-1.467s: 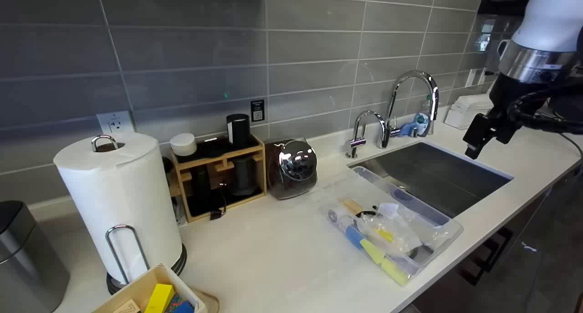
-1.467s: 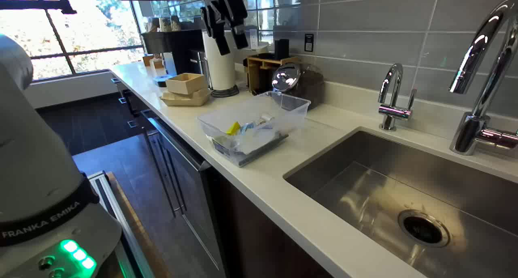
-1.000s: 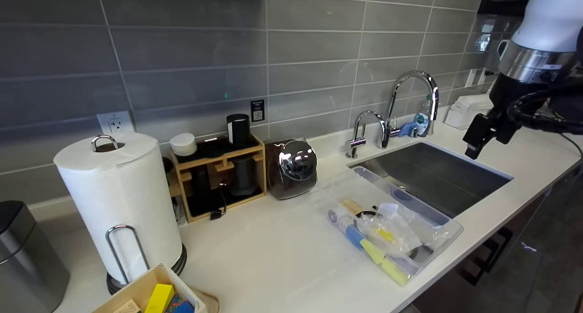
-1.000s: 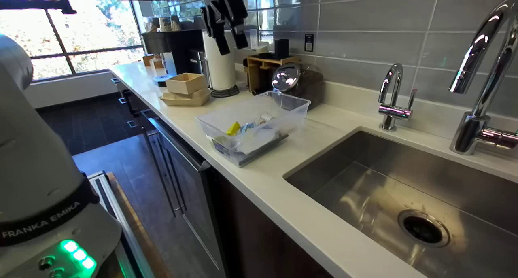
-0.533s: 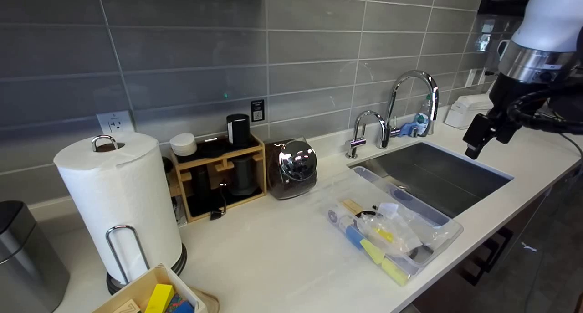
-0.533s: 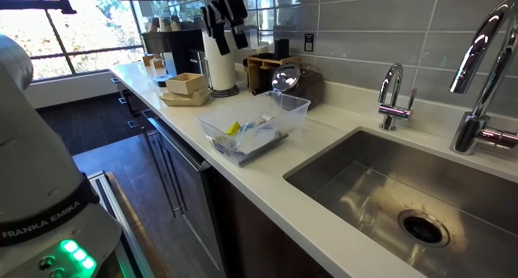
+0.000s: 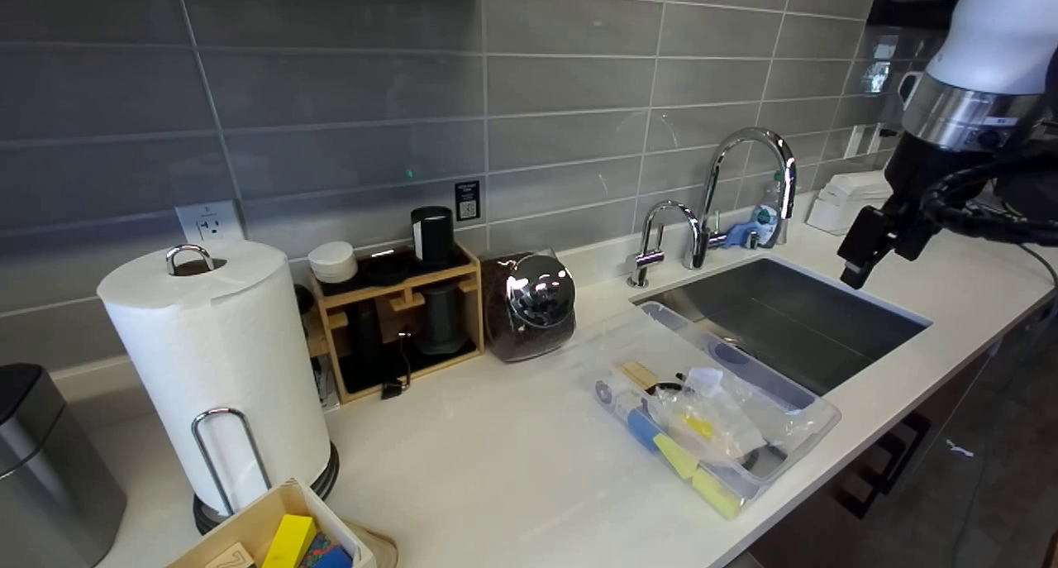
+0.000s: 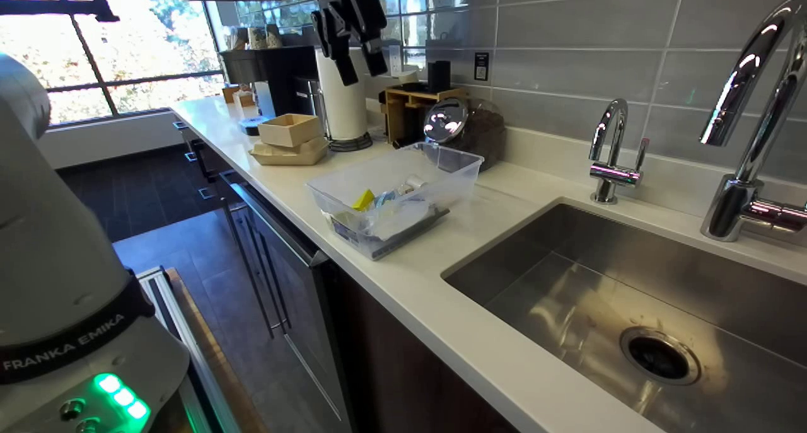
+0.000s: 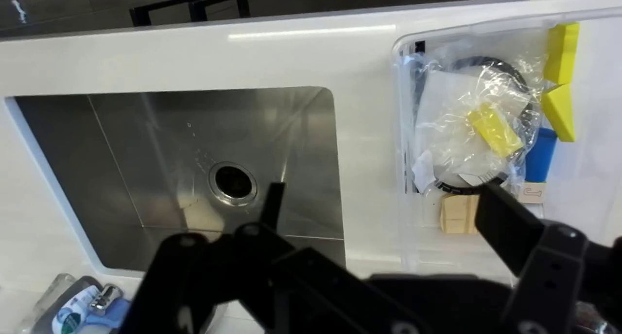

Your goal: Remove one wooden block from the clear container.

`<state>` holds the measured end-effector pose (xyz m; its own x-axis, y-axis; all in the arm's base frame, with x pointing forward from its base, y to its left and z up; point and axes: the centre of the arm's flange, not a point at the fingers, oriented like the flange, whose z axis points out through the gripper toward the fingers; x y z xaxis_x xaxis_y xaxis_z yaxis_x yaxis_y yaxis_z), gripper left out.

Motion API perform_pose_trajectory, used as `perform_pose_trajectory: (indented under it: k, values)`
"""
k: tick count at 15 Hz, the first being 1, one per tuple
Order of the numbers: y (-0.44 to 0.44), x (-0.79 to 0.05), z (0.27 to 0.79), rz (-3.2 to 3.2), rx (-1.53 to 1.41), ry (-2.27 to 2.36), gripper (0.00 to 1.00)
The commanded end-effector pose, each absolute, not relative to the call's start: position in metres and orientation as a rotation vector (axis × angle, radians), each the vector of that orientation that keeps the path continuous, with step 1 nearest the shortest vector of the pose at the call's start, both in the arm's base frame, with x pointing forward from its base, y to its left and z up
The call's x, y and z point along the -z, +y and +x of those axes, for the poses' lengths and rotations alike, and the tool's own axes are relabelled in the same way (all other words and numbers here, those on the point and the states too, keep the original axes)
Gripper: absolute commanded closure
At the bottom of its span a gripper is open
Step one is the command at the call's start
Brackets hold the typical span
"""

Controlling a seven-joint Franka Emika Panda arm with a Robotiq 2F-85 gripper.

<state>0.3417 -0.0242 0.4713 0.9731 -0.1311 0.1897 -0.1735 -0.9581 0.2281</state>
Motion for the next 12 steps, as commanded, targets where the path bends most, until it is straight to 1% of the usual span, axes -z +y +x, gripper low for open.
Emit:
perform_pose_trajectory:
  k: [1,5,8,12]
  values:
    - [-0.001,-0.460,0.374,2.931,-0.336,0.026,0.00]
    - [0.031,-0.445,0.420,2.990,-0.467,0.270,0.00]
    - [0.039,-0.428,0.457,3.042,-0.518,0.378,0.00]
    - [0.045,-0.388,0.503,3.100,-0.362,0.301,0.00]
